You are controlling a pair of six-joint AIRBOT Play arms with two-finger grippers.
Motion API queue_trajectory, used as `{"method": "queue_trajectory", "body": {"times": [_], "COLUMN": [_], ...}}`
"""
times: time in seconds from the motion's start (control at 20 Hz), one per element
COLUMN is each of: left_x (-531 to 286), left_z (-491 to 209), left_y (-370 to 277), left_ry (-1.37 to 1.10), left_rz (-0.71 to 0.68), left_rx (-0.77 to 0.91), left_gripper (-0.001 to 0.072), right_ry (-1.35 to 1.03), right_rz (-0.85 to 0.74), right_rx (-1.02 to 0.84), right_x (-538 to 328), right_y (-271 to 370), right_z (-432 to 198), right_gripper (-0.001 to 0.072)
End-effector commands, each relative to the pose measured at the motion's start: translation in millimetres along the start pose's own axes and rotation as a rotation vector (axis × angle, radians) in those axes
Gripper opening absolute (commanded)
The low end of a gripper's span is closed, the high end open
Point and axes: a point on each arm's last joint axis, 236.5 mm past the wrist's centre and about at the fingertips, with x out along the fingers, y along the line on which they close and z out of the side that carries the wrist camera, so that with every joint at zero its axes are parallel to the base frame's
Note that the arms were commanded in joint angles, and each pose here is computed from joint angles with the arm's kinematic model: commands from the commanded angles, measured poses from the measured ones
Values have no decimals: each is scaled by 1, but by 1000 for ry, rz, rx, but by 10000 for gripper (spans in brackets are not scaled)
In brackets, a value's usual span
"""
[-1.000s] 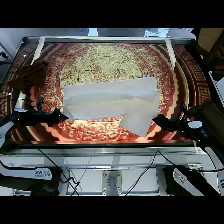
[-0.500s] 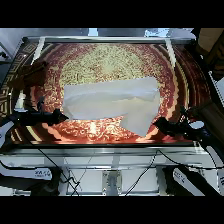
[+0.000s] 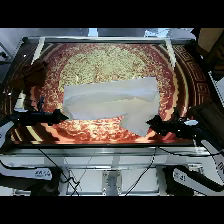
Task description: Fold the shirts.
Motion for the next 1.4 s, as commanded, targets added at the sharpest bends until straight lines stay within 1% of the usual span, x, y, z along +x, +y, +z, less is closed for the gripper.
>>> {"method": "queue_trajectory", "body": {"times": [0.0, 0.05, 0.1, 0.2, 0.35, 0.45, 0.6, 0.65, 0.7, 0.95, 1.15, 1.35], "left_x": [0, -1, 0, -1, -2, -6, -30, -41, -50, -110, -169, -197], "left_z": [0, 0, 0, 0, 0, 8, 26, 32, 36, 43, 43, 32], "left_y": [0, 0, 0, -3, -20, -47, -103, -118, -128, -174, -193, -172], "left_ry": [0, 0, 0, 2, 1, -30, -122, -162, -192, -321, -428, -438], "left_rz": [-1, -1, -2, -12, -85, -200, -425, -469, -481, -458, -430, -220], "left_rx": [1, 2, 1, -3, -23, -10, 20, 44, 68, 263, 328, 358], "left_gripper": [15, 15, 15, 15, 14, 14, 12, 12, 12, 12, 11, 11], "right_ry": [-8, -20, -31, -53, -95, -124, -146, -146, -143, -229, -320, -414], "right_rz": [-32, -37, -41, -31, 9, 51, 111, 124, 136, 198, 168, 162], "right_rx": [-27, -68, -106, -161, -266, -322, -416, -452, -489, -619, -646, -648], "right_x": [20, 23, 24, 23, 15, 5, -15, -22, -29, -75, -113, -147], "right_y": [-4, -3, -1, 6, 35, 62, 103, 114, 125, 176, 192, 203], "right_z": [-2, -1, 2, 10, 32, 47, 58, 59, 58, 61, 60, 54], "right_gripper": [366, 277, 160, 28, 26, 26, 26, 26, 26, 25, 25, 25]}}
